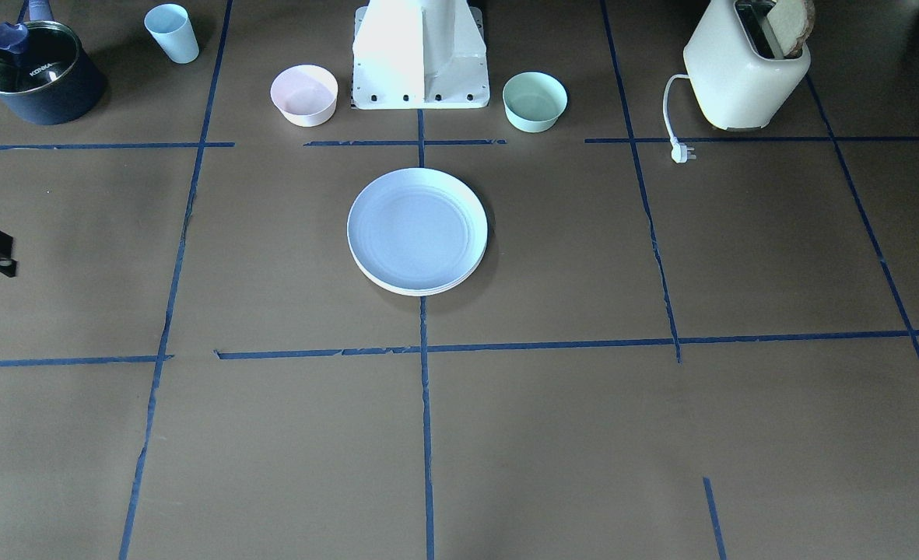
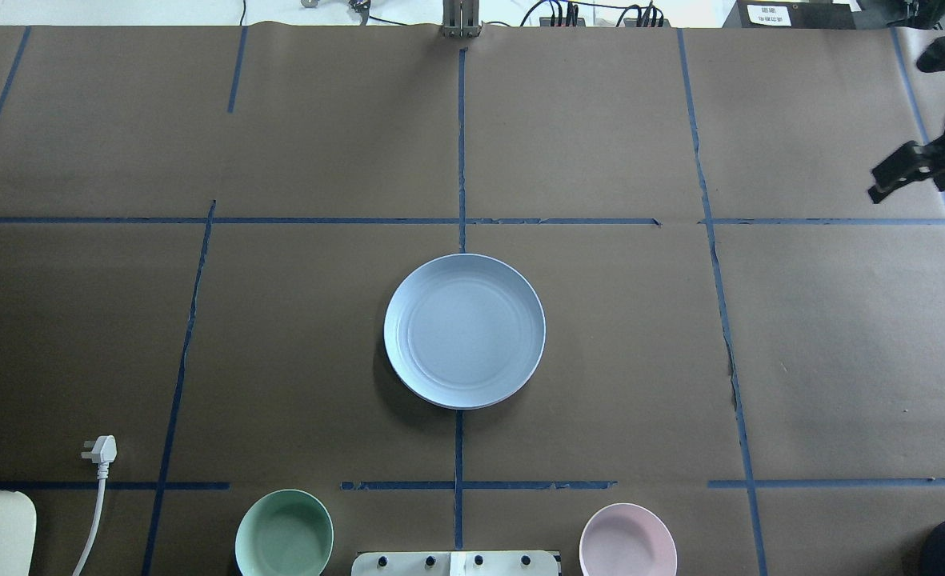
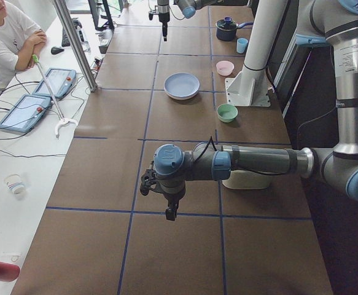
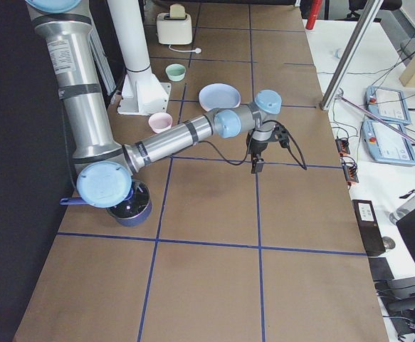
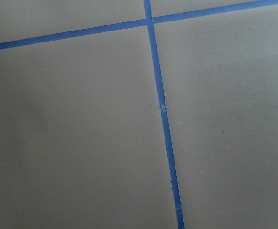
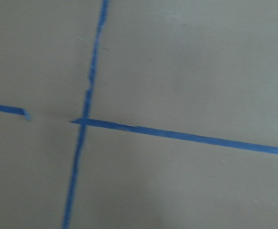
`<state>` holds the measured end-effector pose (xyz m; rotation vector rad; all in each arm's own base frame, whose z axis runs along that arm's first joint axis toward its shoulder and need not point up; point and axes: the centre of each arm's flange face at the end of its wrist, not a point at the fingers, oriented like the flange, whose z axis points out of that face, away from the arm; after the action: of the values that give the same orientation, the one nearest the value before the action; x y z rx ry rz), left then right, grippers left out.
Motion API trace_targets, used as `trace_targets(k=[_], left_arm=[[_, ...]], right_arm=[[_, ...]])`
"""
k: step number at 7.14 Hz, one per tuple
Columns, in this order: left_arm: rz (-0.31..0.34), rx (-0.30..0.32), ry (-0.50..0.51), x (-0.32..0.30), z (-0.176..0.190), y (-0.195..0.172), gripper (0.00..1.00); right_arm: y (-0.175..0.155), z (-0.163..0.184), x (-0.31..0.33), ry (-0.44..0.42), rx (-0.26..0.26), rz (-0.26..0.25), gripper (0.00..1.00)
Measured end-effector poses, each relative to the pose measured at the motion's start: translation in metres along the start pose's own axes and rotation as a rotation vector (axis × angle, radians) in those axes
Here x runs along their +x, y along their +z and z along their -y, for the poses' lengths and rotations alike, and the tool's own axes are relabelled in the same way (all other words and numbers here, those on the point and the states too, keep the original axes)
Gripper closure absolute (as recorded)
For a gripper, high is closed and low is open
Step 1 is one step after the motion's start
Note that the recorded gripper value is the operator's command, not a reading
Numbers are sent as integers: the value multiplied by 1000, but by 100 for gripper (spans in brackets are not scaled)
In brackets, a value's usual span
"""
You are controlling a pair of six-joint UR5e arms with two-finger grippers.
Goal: Stack three plates with pink and blue
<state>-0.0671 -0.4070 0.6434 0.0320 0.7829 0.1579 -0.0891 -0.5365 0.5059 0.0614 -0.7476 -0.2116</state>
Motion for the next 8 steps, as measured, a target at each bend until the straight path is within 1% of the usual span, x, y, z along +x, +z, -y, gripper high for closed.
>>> trace_targets(k=[1, 2, 3, 4, 5, 8], left_arm=[[1, 3, 1, 1, 0, -2, 0], [2, 4, 2, 1, 0, -2, 0], [3, 6, 4, 1, -1, -3, 0], [3, 7, 6, 2, -3, -3, 0], [3, 7, 8, 3, -6, -3, 0], [4, 9, 12, 4, -10, -3, 0]], right_arm=[[-1, -42, 63, -28, -11, -10, 0], [0, -88, 114, -19, -22, -15, 0], [2, -126, 144, 14, -32, -17, 0], [5, -145, 158, 39, -39, -18, 0], [6, -153, 162, 52, -42, -18, 0], [7, -157, 164, 57, -45, -18, 0]])
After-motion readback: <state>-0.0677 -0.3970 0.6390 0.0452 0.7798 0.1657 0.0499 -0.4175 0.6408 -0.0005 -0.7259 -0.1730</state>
